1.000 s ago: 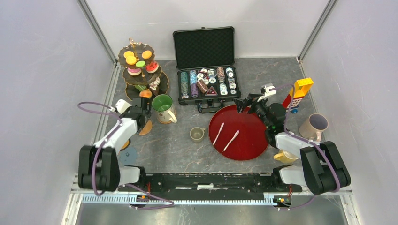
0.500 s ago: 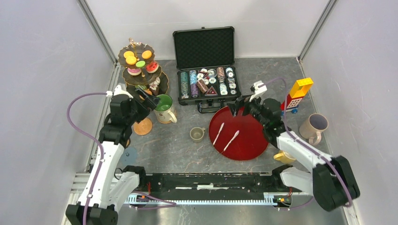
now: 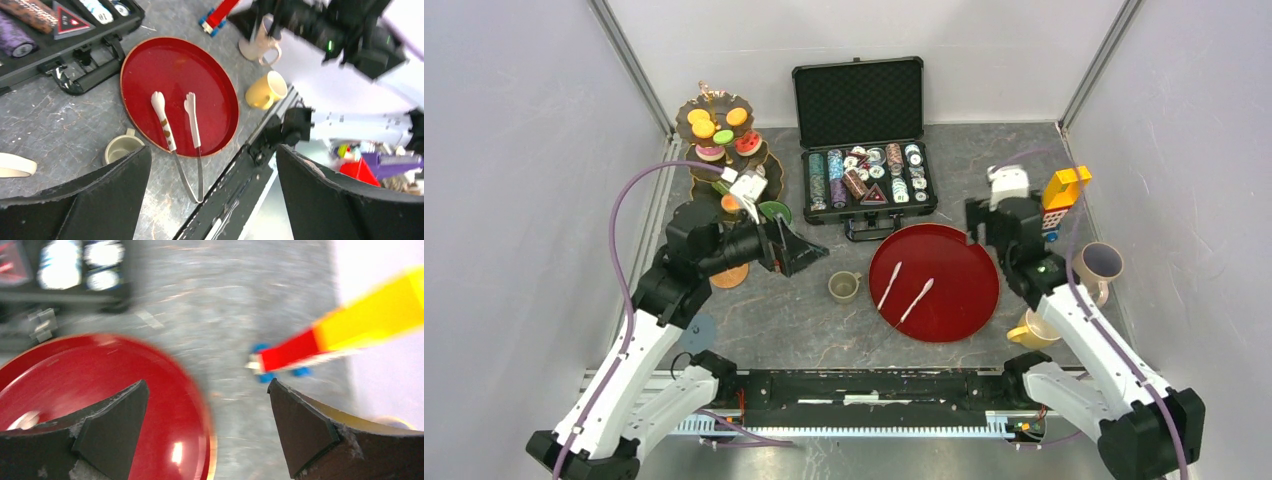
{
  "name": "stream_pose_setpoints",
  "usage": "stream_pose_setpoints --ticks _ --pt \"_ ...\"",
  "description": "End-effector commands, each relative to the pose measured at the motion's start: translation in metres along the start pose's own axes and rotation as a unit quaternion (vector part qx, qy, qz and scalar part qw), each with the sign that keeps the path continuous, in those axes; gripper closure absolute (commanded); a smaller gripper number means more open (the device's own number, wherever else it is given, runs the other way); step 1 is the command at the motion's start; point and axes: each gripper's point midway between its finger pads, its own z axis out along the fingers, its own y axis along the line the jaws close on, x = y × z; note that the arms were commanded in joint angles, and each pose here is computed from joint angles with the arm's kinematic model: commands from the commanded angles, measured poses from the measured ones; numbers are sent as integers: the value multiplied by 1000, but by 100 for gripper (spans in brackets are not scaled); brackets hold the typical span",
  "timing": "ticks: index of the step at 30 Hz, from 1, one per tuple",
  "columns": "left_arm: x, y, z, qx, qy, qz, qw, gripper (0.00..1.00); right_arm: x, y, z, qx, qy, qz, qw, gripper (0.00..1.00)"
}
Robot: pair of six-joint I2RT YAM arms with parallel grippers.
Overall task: Serve the afternoon tea
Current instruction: Move the coaster to the center of the board, then pick up the cup at the center of the board.
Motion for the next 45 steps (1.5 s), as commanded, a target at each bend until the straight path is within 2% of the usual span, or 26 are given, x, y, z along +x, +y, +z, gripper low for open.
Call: stream_pose_setpoints --ticks 1,7,13,19,26,33,39,45 --pt "23 11 3 -10 27 81 996 0 -5 -102 -15 210 59 28 975 2" --pt "45 20 -3 -34 54 122 990 0 16 -137 2 220 88 114 965 2" --pt "58 4 -8 -10 65 147 987 0 53 -185 -2 256 111 194 941 10" --pt "66 -11 -11 17 72 164 984 0 72 -197 -5 279 137 197 930 14" --pt "71 -20 -15 31 73 176 981 0 103 -206 -1 306 172 176 919 25" --pt "73 -27 -19 44 72 182 980 0 130 -200 12 299 206 173 915 37" --pt "75 -29 -19 48 74 186 979 0 146 -199 16 303 213 163 914 51" --pt "77 -29 -19 49 79 186 978 0 141 -200 17 302 200 163 918 69"
